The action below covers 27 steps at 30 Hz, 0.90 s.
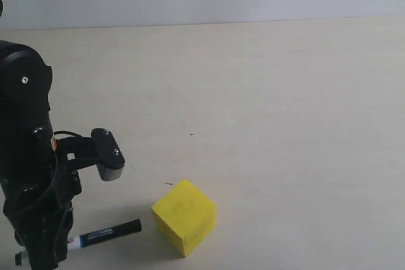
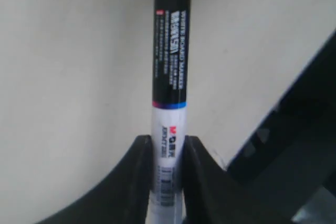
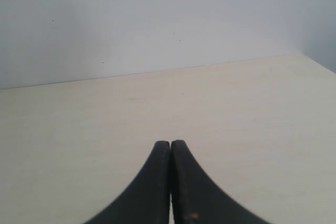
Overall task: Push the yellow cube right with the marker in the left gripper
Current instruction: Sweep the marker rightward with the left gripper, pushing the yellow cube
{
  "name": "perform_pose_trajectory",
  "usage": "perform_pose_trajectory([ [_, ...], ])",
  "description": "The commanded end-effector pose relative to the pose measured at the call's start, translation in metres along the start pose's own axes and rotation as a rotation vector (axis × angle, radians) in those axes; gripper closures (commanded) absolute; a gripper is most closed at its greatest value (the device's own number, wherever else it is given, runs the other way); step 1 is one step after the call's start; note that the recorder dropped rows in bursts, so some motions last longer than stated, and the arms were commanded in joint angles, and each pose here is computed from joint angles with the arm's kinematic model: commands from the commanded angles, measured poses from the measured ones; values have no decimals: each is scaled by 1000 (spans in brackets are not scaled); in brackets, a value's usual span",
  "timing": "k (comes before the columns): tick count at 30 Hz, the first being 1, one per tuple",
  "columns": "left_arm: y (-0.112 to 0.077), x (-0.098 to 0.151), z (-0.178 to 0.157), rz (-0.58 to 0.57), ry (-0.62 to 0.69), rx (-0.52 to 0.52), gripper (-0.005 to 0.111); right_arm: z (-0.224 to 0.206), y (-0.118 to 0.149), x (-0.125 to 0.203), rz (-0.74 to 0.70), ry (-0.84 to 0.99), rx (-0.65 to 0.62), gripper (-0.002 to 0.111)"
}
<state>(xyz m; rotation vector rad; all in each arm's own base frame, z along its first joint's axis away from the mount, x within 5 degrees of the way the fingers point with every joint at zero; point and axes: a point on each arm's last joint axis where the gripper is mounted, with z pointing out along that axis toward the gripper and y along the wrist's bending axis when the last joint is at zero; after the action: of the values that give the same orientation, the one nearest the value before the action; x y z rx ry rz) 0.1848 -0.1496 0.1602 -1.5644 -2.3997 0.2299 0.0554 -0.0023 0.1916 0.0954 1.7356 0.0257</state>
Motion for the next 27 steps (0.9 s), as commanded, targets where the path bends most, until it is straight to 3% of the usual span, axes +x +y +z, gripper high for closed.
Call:
perform_pose_trajectory([
  [1, -9, -1, -2, -15, -6, 98, 107, 0, 0, 0, -7, -12, 6, 108],
  [4, -5, -12, -2, 1, -123, 54, 107, 0, 0, 0, -7, -12, 6, 108],
  [7, 7, -20, -4, -33, -209, -80, 107, 0, 0, 0, -7, -12, 6, 108],
  [12, 21, -17, -11, -106, -170, -230, 107, 0, 0, 0, -7, -12, 6, 108],
  [21, 15, -10, -9, -104, -87, -168, 107, 0, 0, 0, -7, -12, 6, 108],
  [24, 10, -12, -8, 15, -97, -116, 107, 0, 0, 0, -7, -12, 6, 108],
  [27, 12, -15, -9, 28, -132, -138, 107, 0, 0, 0, -7, -12, 6, 108],
])
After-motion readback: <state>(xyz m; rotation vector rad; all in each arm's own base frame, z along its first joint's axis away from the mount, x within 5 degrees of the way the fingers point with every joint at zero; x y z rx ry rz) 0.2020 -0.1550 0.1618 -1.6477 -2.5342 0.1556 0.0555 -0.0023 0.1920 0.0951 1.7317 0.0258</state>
